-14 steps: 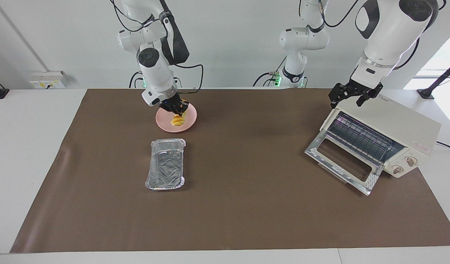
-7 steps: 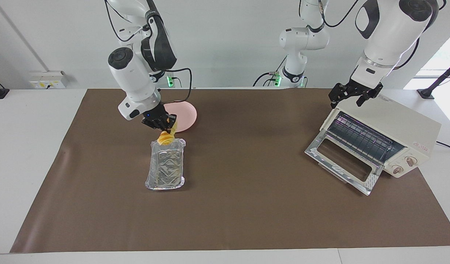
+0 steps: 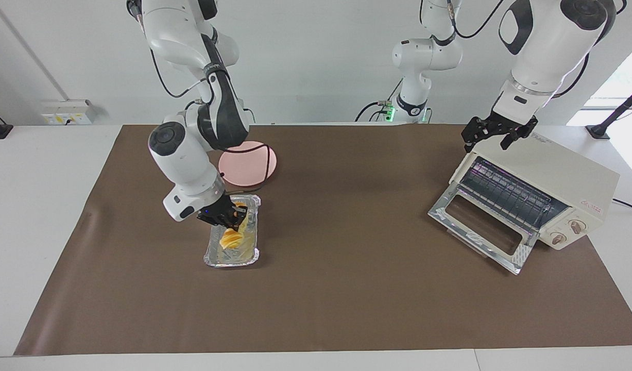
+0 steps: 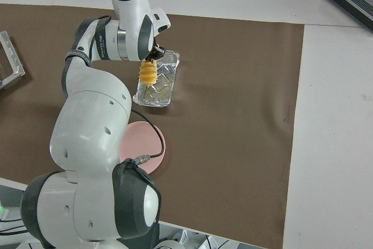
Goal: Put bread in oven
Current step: 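Carry the bread with the right gripper and lower it into the foil tray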
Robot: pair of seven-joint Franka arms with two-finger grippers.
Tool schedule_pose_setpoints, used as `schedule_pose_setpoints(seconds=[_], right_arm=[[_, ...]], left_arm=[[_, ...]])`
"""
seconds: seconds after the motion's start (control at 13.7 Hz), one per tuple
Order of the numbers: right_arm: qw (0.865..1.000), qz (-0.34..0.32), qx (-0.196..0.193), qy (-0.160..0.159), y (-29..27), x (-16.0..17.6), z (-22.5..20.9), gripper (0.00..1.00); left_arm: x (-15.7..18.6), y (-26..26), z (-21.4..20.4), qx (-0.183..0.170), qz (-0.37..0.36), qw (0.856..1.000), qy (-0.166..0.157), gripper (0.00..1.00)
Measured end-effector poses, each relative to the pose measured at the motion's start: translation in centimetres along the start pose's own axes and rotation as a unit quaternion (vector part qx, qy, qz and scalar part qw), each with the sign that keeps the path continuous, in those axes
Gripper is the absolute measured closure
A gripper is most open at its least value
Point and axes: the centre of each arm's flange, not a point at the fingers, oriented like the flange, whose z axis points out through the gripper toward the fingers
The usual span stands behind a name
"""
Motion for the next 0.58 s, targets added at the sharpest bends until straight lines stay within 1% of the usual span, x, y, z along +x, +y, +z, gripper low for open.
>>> schedule_pose_setpoints(seconds=[0.15,0.22,0.58], right_arm=[[1.000,0.000,-0.004,-0.014,0.1,-0.5,2.3,0.90],[1.000,-0.002,-0.005,-0.016,0.2,-0.9,3.1,0.90],[0.999,-0.035,-0.005,0.006,1.1,-2.0,6.2,0.90]], left_arm=[[0.0,0.0,0.0,0.000,0.000,1.000,0.000,0.00],[0.0,0.0,0.0,0.000,0.000,1.000,0.000,0.00],[0.0,0.0,0.0,0.000,0.000,1.000,0.000,0.00]])
